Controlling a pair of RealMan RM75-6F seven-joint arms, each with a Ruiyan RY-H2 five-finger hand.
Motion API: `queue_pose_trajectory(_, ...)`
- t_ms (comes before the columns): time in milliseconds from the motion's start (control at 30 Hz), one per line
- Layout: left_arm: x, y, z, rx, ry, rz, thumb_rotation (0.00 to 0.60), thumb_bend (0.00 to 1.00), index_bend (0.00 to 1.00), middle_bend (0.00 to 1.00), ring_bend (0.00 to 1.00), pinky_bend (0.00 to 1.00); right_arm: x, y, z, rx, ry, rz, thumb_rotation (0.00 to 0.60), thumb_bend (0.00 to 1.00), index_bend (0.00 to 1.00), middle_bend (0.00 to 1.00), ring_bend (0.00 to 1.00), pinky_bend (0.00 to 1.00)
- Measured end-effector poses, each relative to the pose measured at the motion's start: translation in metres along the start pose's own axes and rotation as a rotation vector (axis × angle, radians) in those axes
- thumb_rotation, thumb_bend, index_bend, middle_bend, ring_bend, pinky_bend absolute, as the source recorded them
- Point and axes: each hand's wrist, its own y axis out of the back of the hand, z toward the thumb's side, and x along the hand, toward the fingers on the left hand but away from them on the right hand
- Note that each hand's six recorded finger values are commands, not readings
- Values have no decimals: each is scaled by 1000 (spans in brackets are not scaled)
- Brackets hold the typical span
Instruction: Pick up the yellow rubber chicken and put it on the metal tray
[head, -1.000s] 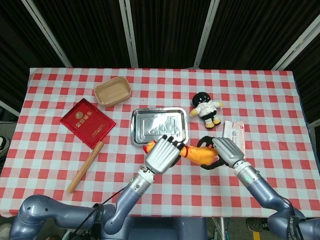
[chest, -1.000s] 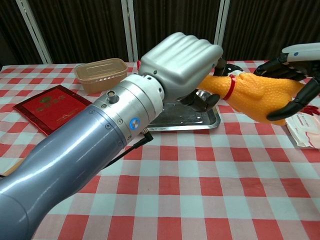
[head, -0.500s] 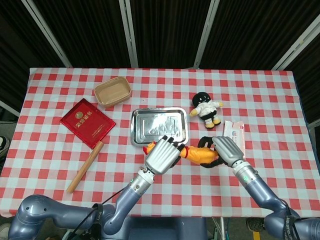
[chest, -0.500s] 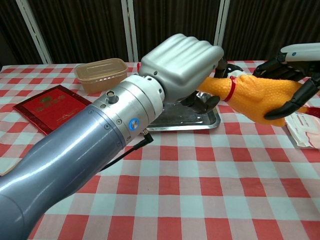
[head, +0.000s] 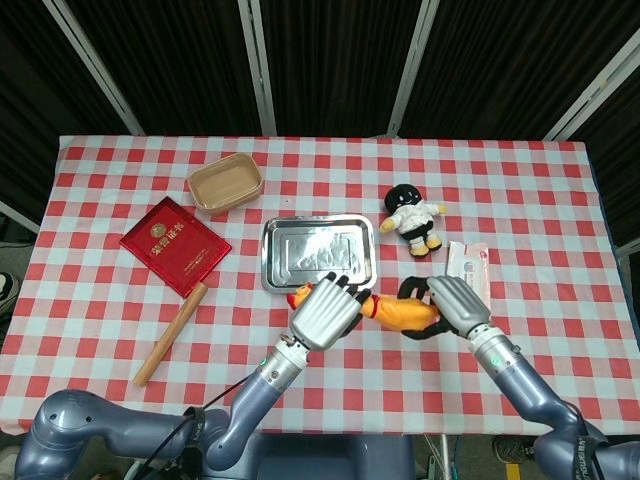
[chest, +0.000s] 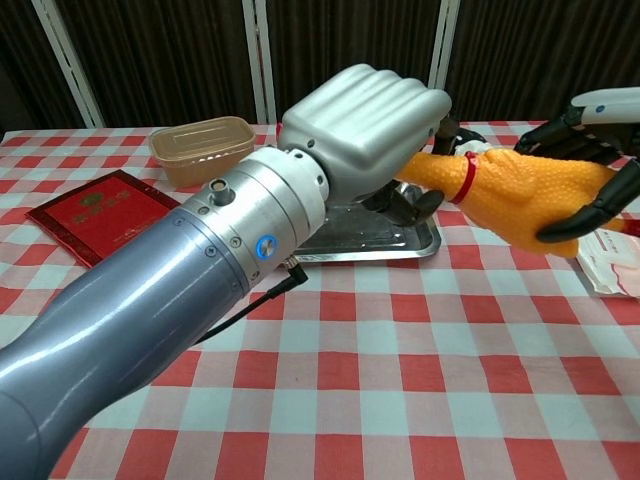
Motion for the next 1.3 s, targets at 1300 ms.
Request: queue_pose_trajectory(1300,-44,-16,-85,-129,73,43,600,671,636,647,545,632,40,50,-57,87,-96,-202,600,0,0,0,0,88)
